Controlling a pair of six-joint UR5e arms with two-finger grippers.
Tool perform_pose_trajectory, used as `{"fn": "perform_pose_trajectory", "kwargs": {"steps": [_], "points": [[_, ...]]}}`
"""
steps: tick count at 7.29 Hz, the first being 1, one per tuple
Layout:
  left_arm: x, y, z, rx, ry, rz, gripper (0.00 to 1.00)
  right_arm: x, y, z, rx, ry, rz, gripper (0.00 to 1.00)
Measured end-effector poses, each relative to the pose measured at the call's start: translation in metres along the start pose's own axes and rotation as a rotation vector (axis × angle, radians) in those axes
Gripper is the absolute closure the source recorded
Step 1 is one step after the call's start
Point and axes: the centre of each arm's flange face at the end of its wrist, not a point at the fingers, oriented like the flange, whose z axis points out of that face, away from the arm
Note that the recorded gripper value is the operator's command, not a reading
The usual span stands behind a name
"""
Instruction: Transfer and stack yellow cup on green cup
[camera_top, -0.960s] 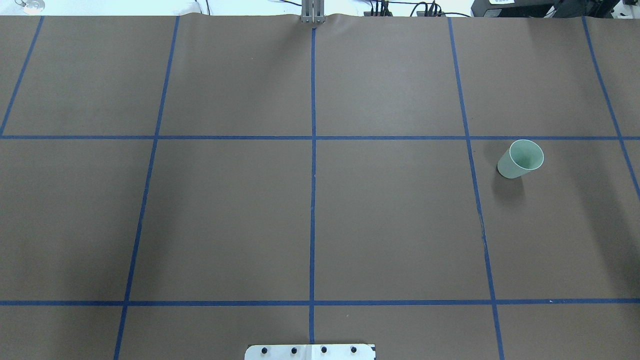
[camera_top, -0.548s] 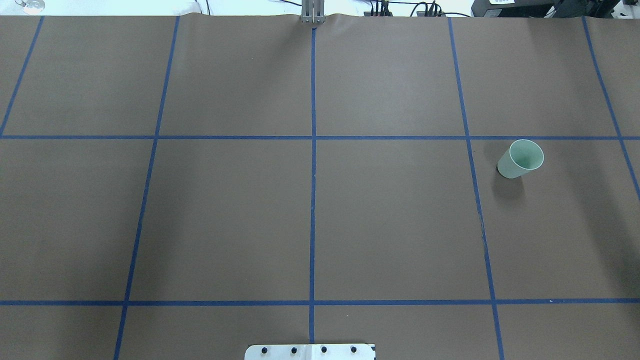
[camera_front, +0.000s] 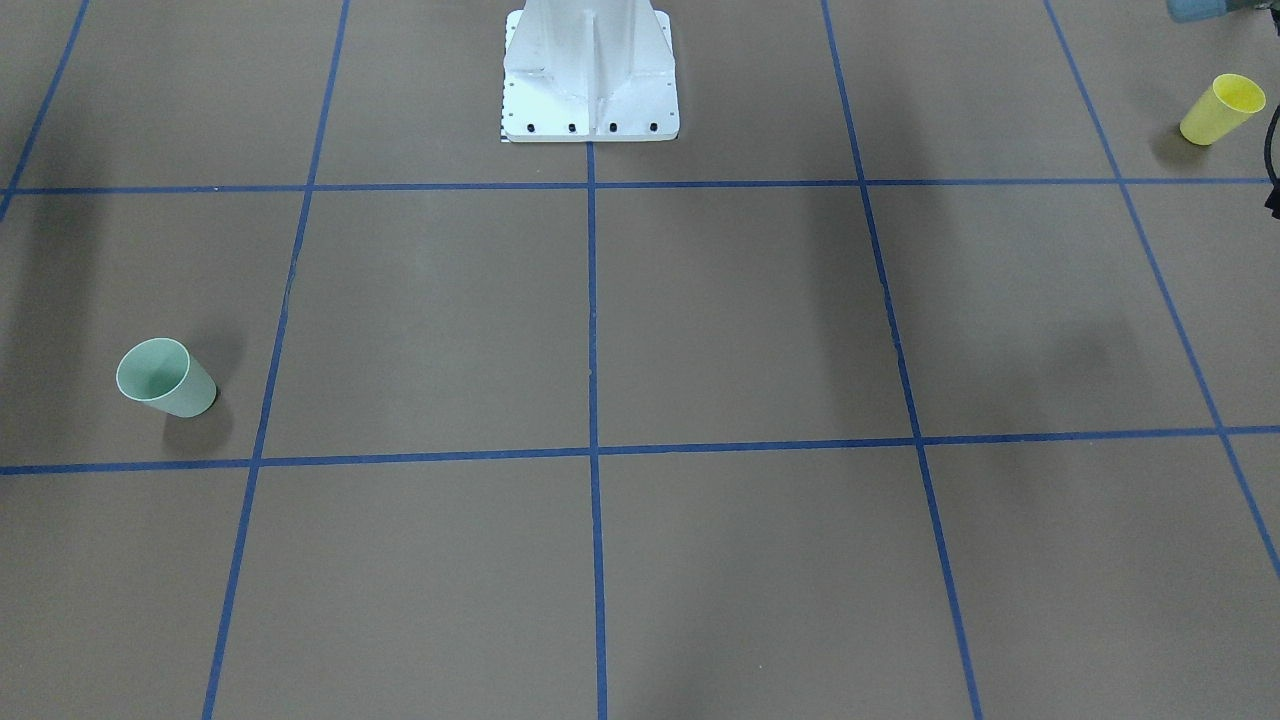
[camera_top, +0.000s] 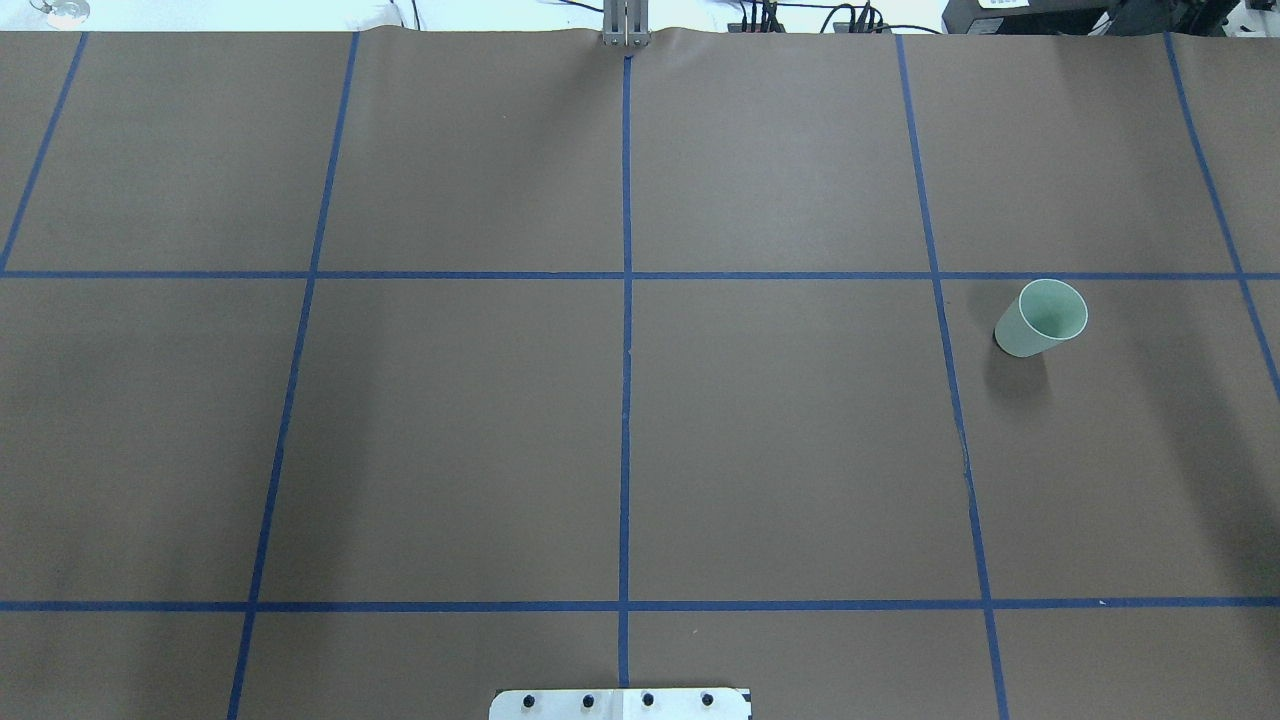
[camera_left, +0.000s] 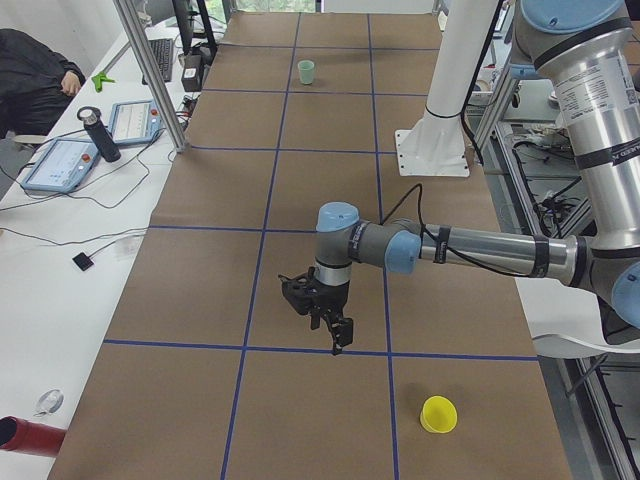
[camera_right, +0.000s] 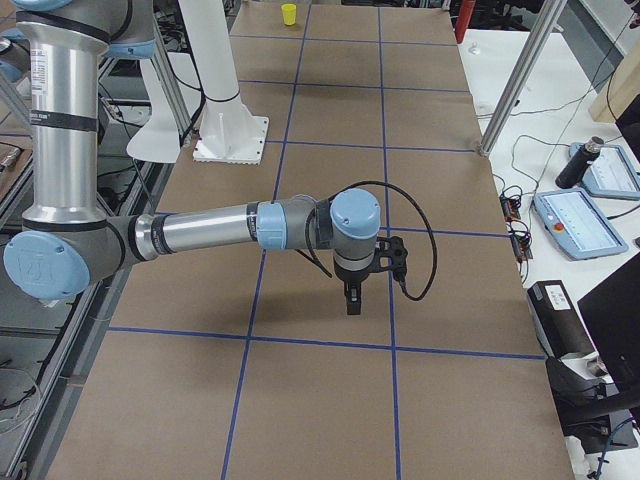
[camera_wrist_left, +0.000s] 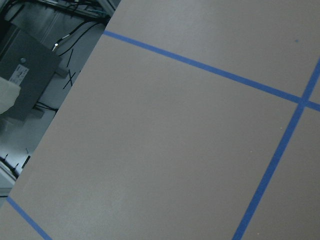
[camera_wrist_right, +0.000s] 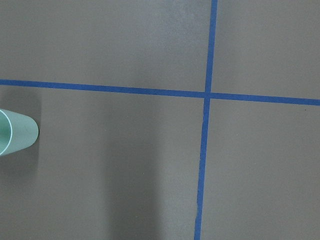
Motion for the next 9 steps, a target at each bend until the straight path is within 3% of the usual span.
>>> {"fn": "perform_pose_trajectory", "kwargs": {"steps": [6,9], "points": [[-0.042,0.088,0.053,0.015,-0.24,-0.395,0.0,-0.022,-0.012,-0.005,0.011,-0.077,-0.029,0.0],[-0.03,0.136,0.072,0.048,-0.339,-0.546,0.0,-0.028,-0.012,-0.002,0.003,-0.084,-0.04,0.0]]}}
